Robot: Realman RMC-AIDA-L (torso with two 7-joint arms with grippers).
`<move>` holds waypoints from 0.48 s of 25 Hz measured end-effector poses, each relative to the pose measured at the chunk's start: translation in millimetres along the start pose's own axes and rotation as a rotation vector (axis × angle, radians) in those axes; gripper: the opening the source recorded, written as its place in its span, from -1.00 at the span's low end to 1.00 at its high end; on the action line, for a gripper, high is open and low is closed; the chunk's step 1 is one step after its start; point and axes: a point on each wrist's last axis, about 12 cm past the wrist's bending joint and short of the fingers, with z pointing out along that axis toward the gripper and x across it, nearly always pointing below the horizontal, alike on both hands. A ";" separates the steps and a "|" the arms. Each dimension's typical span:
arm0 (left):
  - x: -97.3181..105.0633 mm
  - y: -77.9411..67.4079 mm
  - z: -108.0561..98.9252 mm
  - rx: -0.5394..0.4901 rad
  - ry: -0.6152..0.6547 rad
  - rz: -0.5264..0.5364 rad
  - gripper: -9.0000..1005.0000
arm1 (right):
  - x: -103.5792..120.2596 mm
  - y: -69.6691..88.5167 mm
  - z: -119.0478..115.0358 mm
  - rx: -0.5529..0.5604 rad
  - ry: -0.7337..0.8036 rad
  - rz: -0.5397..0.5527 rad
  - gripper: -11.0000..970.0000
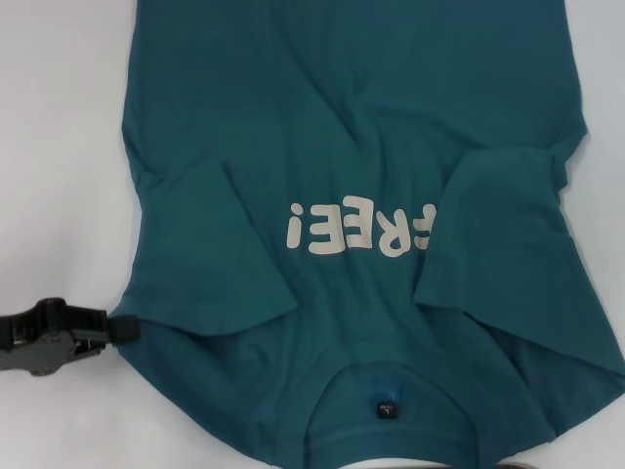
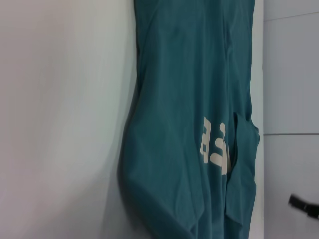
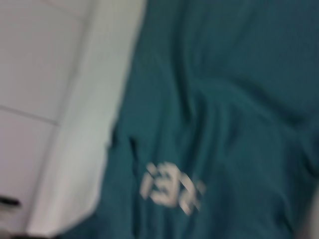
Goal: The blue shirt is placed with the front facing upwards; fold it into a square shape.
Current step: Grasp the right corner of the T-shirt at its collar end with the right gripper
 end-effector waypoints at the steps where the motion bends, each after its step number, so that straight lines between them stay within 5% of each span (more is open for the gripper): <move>1: -1.6 -0.8 0.4 -0.001 -0.001 0.006 -0.90 | 3.5 -1.5 -0.7 0.019 0.034 0.008 0.93; 12: -9.3 -3.8 1.5 -0.006 -0.009 0.031 -0.89 | 24.5 -12.9 2.4 0.088 0.147 0.019 0.93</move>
